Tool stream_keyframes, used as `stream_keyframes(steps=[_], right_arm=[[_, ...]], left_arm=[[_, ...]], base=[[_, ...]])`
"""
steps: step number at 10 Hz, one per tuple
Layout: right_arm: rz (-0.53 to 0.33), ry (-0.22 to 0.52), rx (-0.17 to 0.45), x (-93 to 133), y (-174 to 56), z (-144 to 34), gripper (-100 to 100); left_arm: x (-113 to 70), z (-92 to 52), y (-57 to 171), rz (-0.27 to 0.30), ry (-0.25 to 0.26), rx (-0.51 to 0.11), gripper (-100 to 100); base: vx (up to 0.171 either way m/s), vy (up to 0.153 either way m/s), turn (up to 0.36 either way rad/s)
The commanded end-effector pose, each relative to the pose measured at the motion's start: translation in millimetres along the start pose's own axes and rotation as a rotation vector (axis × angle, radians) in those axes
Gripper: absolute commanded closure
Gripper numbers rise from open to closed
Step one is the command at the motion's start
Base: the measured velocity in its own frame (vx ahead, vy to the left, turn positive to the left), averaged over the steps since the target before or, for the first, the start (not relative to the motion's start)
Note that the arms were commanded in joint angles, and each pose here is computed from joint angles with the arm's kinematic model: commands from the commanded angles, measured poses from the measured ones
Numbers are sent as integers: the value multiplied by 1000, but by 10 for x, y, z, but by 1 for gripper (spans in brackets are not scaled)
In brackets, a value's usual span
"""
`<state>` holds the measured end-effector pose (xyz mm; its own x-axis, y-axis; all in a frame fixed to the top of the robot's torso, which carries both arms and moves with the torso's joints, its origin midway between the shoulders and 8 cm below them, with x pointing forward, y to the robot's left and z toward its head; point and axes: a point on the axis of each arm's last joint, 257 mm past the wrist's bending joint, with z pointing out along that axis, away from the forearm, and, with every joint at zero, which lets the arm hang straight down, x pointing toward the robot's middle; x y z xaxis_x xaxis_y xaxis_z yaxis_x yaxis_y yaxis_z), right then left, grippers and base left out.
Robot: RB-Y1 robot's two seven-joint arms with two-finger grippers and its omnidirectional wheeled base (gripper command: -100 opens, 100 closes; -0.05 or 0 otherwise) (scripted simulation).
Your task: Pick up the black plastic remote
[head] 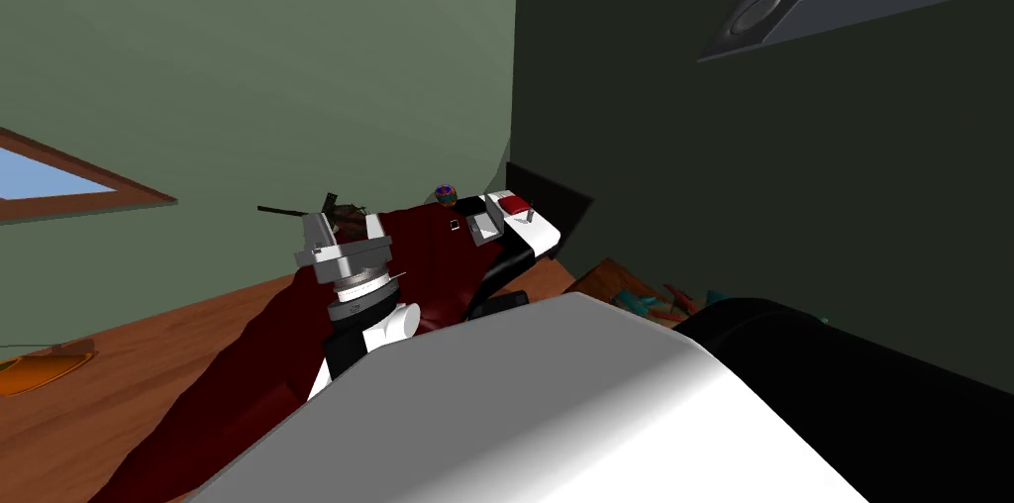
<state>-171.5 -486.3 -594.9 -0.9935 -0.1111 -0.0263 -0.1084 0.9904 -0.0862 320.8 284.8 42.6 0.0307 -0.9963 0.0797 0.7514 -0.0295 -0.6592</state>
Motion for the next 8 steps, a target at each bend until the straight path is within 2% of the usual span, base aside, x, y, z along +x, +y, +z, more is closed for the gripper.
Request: stream_keyframes(steps=[1, 2, 3, 4, 5, 8], right_arm=[[-47, 15, 2, 19, -42, 10, -100], [-68, 11, -6, -25, 1, 45, -100], [-53, 11, -3, -6, -16, 29, -100], [-57, 11, -3, -14, -18, 32, 0], [-21, 11, -3, -4, 51, 58, -100], [21, 11, -3, 10, 120, 83, -100]], left_arm=[[0, 0, 0, 0, 0, 0, 0], [0, 0, 0, 0, 0, 0, 0], [-1, 0, 0, 0, 0, 0, 0], [0, 0, 0, 0, 0, 0, 0], [0, 0, 0, 0, 0, 0, 0], [1, 1, 0, 0, 0, 0, 0]], base=[[159, -142, 240], [134, -169, 190], [55, -84, 51], [11, -16, -1], [-48, -10, 303], [-80, -17, 180]])
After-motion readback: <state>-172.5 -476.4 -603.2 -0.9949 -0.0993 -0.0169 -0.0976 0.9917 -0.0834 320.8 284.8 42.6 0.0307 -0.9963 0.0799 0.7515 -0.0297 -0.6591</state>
